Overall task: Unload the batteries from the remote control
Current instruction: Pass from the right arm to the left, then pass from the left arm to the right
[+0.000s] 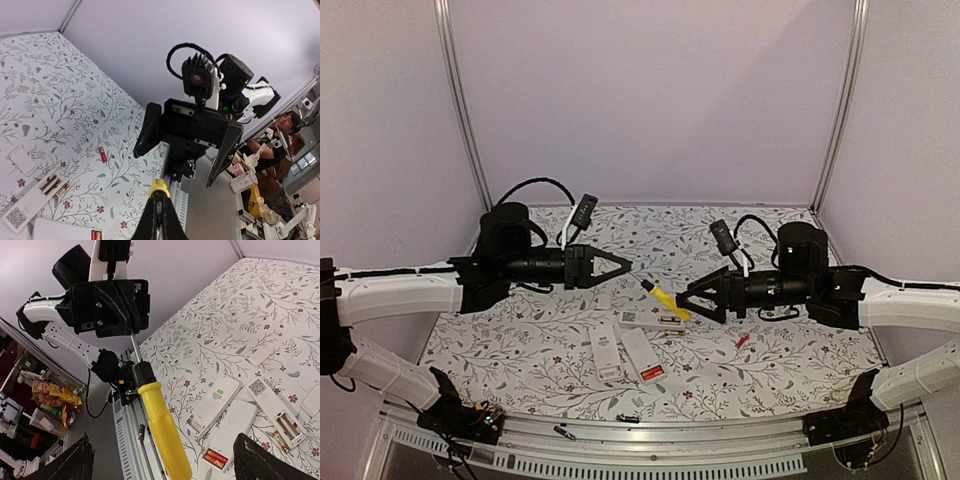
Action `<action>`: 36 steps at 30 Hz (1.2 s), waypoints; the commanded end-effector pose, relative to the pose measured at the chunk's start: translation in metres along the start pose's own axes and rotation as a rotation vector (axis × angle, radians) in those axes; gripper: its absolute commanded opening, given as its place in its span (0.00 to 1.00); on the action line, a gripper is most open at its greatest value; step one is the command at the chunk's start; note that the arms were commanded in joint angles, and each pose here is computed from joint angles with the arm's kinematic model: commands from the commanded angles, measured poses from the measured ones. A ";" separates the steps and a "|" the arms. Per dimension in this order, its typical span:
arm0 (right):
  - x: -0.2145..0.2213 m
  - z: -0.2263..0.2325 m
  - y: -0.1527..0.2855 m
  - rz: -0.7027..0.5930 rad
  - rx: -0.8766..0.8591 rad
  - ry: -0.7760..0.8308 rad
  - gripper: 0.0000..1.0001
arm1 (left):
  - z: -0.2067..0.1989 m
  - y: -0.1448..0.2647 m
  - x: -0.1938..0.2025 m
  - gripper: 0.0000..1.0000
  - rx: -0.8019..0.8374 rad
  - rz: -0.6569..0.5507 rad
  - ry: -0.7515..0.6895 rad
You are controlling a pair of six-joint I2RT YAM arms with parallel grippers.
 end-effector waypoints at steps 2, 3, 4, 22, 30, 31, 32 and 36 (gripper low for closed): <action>-0.021 0.003 0.024 -0.338 0.066 -0.088 0.96 | -0.025 0.018 -0.016 0.00 0.091 -0.250 0.002; -0.021 0.004 0.026 -0.364 0.058 -0.102 0.96 | -0.026 0.021 -0.016 0.00 0.097 -0.273 0.002; -0.022 0.004 0.027 -0.383 0.052 -0.107 0.96 | -0.027 0.023 -0.016 0.00 0.103 -0.292 0.001; -0.042 0.027 -0.010 -0.363 -0.193 -0.081 0.58 | -0.028 0.028 -0.011 0.00 0.152 -0.309 0.002; -0.046 0.028 -0.014 -0.384 -0.212 -0.085 0.37 | -0.025 0.025 -0.010 0.00 0.151 -0.300 0.004; -0.046 0.027 -0.015 -0.384 -0.212 -0.085 0.35 | -0.024 0.025 -0.010 0.00 0.150 -0.296 0.006; -0.046 0.027 -0.015 -0.386 -0.210 -0.086 0.34 | -0.024 0.024 -0.010 0.00 0.151 -0.293 0.006; -0.046 0.026 -0.015 -0.394 -0.203 -0.088 0.29 | -0.023 0.023 -0.009 0.00 0.154 -0.283 0.007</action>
Point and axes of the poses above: each gripper's point midway between its finger pads, its own y axis back along the fingers, its own z axis along the line the jaws close on, x = y × z, the point moved 9 cm from there along y, back along the fingers, and after that the axes turned 12 degrees about y, right-handed, at the moved point
